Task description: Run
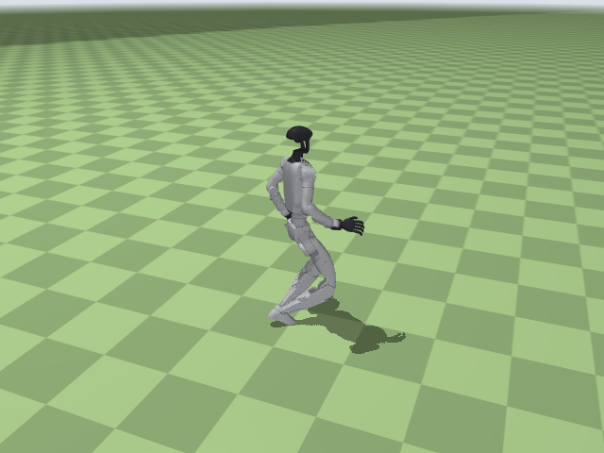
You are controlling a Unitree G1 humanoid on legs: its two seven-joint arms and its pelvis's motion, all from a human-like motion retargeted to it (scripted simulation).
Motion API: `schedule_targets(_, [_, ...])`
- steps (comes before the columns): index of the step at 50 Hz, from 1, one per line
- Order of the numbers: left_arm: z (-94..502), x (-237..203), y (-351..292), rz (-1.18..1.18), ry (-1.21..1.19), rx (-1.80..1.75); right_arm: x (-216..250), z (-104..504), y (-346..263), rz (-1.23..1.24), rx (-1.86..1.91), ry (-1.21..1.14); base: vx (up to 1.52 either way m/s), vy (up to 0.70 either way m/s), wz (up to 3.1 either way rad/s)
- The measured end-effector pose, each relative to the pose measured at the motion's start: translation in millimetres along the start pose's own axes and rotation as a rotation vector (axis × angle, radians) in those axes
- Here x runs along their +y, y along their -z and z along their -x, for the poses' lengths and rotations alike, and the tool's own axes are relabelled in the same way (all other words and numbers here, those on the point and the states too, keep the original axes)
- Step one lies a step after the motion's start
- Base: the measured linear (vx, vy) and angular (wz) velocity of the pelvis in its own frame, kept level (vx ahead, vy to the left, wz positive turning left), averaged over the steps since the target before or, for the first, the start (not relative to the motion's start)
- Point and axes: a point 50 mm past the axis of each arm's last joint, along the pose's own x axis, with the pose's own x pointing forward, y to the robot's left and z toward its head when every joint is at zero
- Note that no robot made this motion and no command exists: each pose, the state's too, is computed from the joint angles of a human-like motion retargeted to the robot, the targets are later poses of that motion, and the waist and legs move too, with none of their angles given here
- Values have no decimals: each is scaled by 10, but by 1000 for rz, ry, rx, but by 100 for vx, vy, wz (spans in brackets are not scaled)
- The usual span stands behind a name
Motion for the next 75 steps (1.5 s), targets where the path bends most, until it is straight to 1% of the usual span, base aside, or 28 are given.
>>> schedule_targets(2, [-259,23,-375,13,-72,-116,207,196,275,81,128,-90,-2,-10,136])
schedule_targets(5, [-561,116,-1239,74,-174,-383,440,646,733,215,342,-277,10,-3,82])
schedule_targets(9, [-428,246,-2292,226,-198,-770,353,1383,1230,317,585,-481,26,6,-33])
schedule_targets(12, [-169,269,-2679,302,-158,-984,209,1763,1375,303,695,-521,19,-11,5])
schedule_targets(15, [-7,229,-2787,308,-97,-1084,90,1904,1393,258,738,-469,5,-13,20])
schedule_targets(17, [-18,175,-2718,277,-53,-1061,43,1810,1353,237,712,-398,-2,-10,-3])
schedule_targets(20, [-191,60,-2355,182,-14,-885,-2,1450,1243,236,601,-283,-2,-8,-23])
schedule_targets(24, [-569,-73,-1335,-59,-16,-414,-49,487,832,286,306,-112,-2,-8,-92])
schedule_targets(26, [-531,-160,-660,-182,38,-155,-125,56,494,254,155,-1,7,5,-72])
schedule_targets(28, [-312,-183,-68,-293,127,34,-233,-202,142,167,30,110,21,16,30])
schedule_targets(30, [-30,-122,361,-363,217,152,-317,-293,-139,61,-64,172,27,22,54])
schedule_targets(33, [338,-52,718,-348,300,258,-306,-250,-343,-54,-136,151,25,26,-6])
schedule_targets(37, [621,-68,896,-272,300,326,-199,-126,-355,-117,-153,58,16,19,-19])
schedule_targets(40, [569,-93,840,-267,249,299,-82,-15,-242,-108,-117,-10,9,12,-2])
schedule_targets(42, [373,-83,681,-276,174,235,15,79,-75,-51,-51,-53,3,7,29])
schedule_targets(44, [22,-66,330,-275,60,113,148,178,146,34,44,-92,-2,-2,103])
schedule_targets(48, [-565,67,-960,-161,-168,-323,366,627,705,206,289,-256,6,-5,70])
schedule_targets(50, [-551,141,-1665,-53,-219,-586,335,951,974,280,393,-359,22,5,-37])
schedule_targets(53, [-248,242,-2439,110,-220,-941,219,1366,1200,316,497,-459,17,-7,-8])
schedule_targets(55, [-10,275,-2730,182,-192,-1116,149,1556,1258,303,543,-479,4,-12,33])
schedule_targets(58, [167,247,-2851,203,-121,-1210,94,1562,1222,269,546,-427,-3,-10,16])
schedule_targets(60, [127,184,-2735,170,-86,-1157,88,1403,1148,262,494,-375,-4,-11,-17])
schedule_targets(62, [-61,146,-2476,74,-79,-1012,103,1011,979,279,372,-307,-5,-13,-83])
schedule_targets(65, [-369,16,-1680,-112,-46,-652,93,350,572,298,136,-197,-3,-5,-127])
schedule_targets(67, [-391,-70,-1022,-212,22,-398,3,4,206,236,-7,-84,13,8,-41])
schedule_targets(70, [-130,-88,-201,-315,162,-126,-210,-211,-265,82,-161,56,26,17,50])
schedule_targets(72, [89,-65,142,-322,250,-10,-301,-221,-435,5,-220,81,28,22,40])
schedule_targets(75, [379,-65,460,-268,330,114,-305,-156,-501,-57,-247,39,20,22,-6])
